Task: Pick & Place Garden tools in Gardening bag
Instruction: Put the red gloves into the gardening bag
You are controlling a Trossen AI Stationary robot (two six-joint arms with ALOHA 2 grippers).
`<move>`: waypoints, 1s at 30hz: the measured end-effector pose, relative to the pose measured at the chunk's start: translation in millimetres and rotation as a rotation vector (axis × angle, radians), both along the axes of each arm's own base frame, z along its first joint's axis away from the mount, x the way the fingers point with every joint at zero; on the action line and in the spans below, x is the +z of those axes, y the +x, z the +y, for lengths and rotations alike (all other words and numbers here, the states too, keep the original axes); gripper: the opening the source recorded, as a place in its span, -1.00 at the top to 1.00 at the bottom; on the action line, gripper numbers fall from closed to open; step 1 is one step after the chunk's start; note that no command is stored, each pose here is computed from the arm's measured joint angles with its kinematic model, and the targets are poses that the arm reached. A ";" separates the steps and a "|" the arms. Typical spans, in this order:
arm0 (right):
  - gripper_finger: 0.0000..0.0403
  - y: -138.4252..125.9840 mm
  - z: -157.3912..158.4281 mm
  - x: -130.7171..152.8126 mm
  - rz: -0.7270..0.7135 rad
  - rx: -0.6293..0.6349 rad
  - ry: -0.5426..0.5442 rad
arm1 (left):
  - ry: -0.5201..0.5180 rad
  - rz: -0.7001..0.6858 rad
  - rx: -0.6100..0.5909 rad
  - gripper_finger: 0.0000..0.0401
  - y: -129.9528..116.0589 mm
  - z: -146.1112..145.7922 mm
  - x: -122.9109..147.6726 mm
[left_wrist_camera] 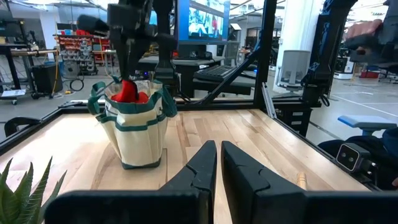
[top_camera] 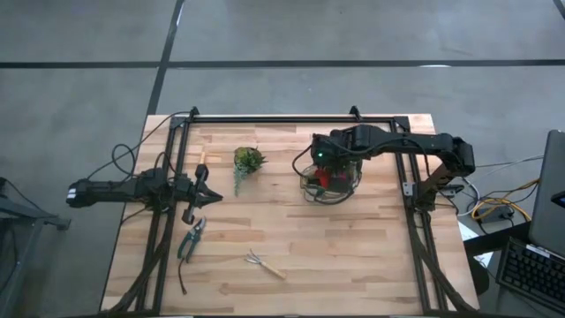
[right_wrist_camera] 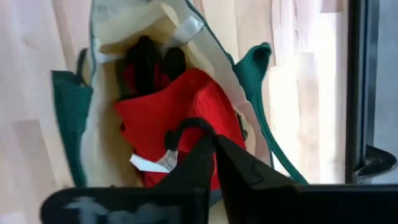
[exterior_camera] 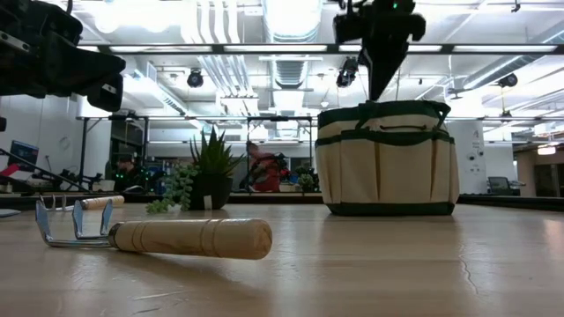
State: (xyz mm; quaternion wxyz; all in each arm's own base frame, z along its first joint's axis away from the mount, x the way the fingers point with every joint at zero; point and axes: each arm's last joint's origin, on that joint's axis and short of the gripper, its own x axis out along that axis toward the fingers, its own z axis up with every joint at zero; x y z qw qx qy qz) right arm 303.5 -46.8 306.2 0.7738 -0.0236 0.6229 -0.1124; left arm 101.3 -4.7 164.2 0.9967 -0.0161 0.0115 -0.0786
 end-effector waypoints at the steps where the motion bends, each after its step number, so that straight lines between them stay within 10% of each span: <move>1: 0.94 2.1 -0.9 -4.0 0.007 0.001 0.000 | 0.000 0.000 0.000 0.86 0.0 0.0 0.0; 19: 0.96 26.1 -6.3 -76.6 0.196 0.048 0.136 | 0.000 0.000 0.000 0.86 0.0 0.0 0.0; 30: 0.96 12.8 -4.1 -37.0 0.156 0.003 0.093 | 0.000 0.000 0.000 0.86 0.0 0.0 0.0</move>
